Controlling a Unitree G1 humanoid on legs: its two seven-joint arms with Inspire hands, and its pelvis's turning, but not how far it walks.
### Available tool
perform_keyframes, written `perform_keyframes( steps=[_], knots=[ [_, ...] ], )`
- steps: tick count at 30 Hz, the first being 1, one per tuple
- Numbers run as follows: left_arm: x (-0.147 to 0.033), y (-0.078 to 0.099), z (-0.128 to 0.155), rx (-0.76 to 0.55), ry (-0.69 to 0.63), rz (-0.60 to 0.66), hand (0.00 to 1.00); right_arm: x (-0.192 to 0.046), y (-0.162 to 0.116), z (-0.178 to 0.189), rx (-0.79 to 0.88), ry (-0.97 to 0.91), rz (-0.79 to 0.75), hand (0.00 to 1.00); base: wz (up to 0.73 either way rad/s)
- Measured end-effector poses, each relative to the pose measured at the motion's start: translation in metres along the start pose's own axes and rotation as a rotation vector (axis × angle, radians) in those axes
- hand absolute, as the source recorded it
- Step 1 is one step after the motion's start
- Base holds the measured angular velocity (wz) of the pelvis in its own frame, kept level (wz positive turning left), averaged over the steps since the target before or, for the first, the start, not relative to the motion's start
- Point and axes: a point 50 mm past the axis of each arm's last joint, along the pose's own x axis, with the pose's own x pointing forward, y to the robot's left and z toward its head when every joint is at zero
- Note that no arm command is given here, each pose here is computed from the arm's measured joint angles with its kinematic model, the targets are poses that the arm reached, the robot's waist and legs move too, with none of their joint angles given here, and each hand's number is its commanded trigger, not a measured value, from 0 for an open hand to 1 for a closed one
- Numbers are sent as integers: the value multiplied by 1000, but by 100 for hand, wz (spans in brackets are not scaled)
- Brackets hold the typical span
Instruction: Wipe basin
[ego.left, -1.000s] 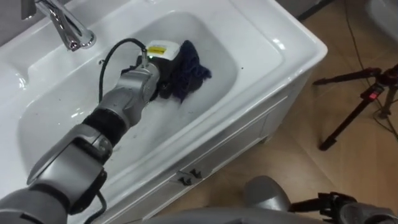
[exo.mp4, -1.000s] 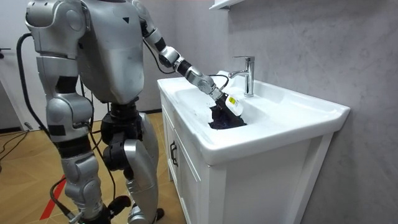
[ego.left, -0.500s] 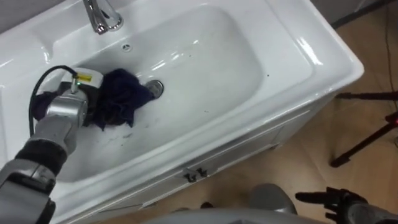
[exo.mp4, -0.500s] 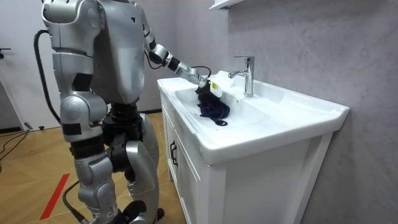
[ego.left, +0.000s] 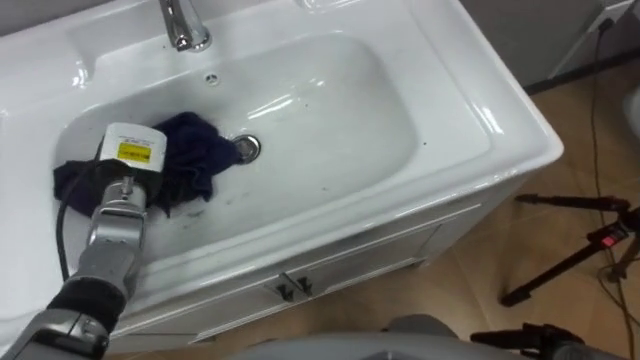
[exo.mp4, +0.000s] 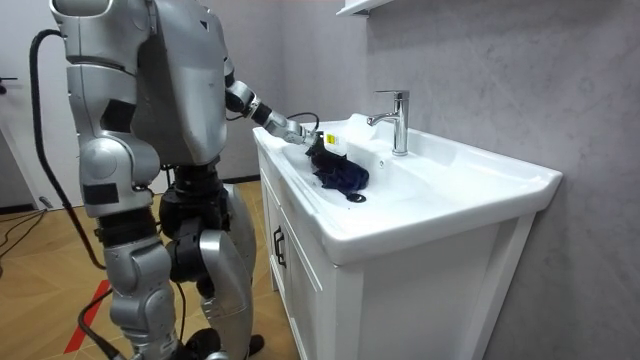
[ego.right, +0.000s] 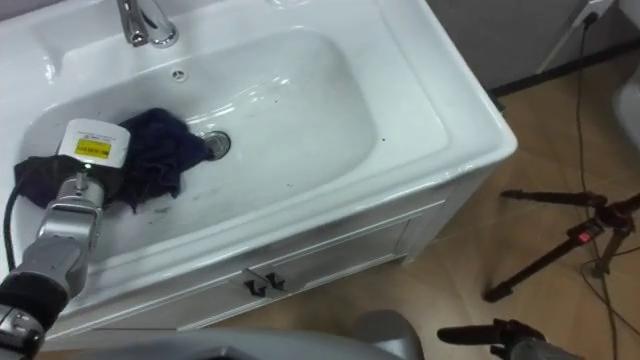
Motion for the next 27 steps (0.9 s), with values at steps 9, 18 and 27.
perform_keyframes(
  steps=[9,18,27],
  knots=[
    [-11,-8,4,16,24,80,100,0,7,1,-85,18,34,0,3],
    [-10,-5,12,-8,13,99,100,1,14,2,-107,-2,38,0,2],
    [8,24,45,-279,-43,82,100,1,18,10,-135,-61,91,0,4]
  ],
)
